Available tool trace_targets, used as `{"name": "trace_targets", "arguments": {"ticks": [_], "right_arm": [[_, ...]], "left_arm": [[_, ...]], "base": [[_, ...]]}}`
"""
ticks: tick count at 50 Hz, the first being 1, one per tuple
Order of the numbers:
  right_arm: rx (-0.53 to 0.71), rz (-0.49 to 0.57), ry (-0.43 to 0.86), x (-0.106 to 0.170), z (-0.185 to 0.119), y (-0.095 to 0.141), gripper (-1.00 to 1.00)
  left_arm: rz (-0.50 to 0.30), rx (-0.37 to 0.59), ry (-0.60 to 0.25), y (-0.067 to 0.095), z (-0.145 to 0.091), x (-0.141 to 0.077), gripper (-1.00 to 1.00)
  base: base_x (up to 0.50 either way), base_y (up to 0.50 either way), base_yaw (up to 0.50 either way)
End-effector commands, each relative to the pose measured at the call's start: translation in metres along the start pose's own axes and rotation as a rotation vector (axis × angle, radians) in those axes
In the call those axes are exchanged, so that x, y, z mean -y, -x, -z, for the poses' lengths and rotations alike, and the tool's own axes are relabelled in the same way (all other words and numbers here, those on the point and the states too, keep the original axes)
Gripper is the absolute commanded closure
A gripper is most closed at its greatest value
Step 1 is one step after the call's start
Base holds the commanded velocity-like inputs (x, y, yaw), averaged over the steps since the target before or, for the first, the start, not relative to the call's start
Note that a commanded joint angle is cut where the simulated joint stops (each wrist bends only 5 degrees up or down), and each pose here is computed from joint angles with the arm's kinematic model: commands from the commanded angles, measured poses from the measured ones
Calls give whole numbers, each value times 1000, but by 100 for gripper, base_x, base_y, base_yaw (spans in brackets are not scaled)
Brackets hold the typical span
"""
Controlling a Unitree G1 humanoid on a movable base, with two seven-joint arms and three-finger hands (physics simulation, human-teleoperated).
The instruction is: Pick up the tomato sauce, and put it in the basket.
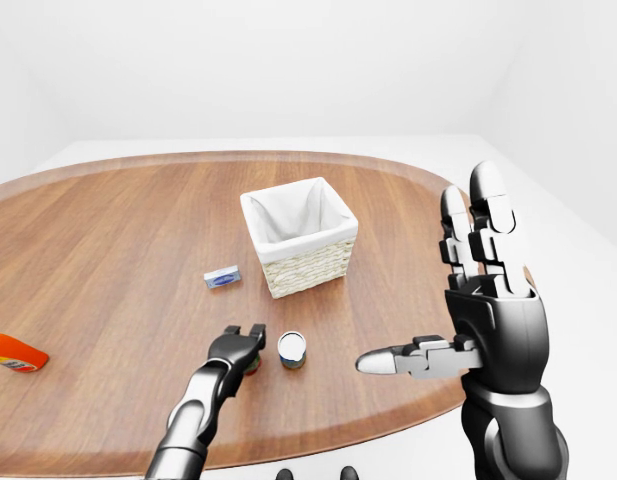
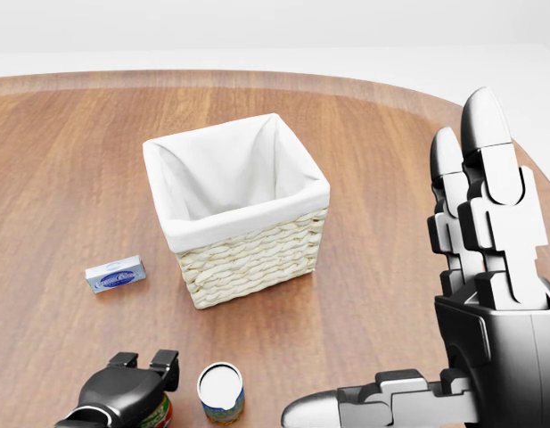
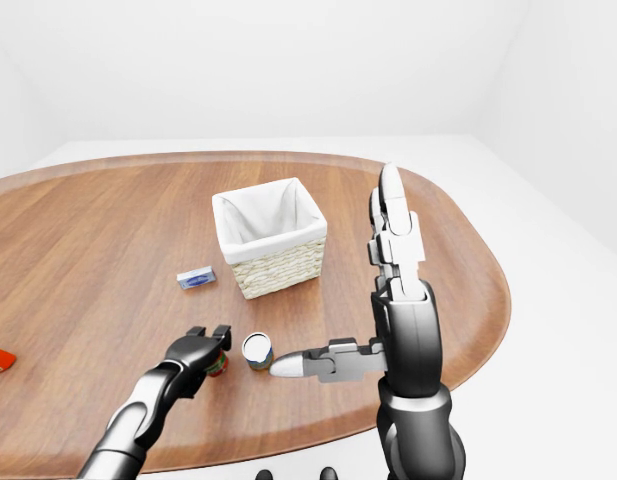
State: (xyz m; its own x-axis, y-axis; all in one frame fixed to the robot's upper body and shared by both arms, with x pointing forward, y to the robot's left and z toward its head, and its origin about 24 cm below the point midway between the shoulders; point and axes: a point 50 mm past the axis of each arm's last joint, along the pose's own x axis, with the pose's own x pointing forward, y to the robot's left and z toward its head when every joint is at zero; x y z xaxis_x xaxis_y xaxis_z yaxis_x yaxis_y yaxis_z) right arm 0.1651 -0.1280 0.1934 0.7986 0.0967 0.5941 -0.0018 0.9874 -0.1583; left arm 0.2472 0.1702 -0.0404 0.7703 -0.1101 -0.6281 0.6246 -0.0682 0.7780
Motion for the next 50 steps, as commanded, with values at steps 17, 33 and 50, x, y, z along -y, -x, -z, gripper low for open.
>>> {"name": "trace_targets", "arguments": {"ticks": [17, 33, 50], "right_arm": [[16, 0, 4, 0, -3, -1, -100], [8, 0, 3, 0, -2, 0, -100], [1, 2, -1, 1, -1, 1, -100]], "left_arm": [[-257, 120, 155, 76, -4, -85, 100], [-700, 472, 221, 124, -49, -172, 100], [-973, 577, 114, 164, -96, -272, 100]], "base": [[0, 0, 0], [0, 0, 0], [0, 0, 0]]}}
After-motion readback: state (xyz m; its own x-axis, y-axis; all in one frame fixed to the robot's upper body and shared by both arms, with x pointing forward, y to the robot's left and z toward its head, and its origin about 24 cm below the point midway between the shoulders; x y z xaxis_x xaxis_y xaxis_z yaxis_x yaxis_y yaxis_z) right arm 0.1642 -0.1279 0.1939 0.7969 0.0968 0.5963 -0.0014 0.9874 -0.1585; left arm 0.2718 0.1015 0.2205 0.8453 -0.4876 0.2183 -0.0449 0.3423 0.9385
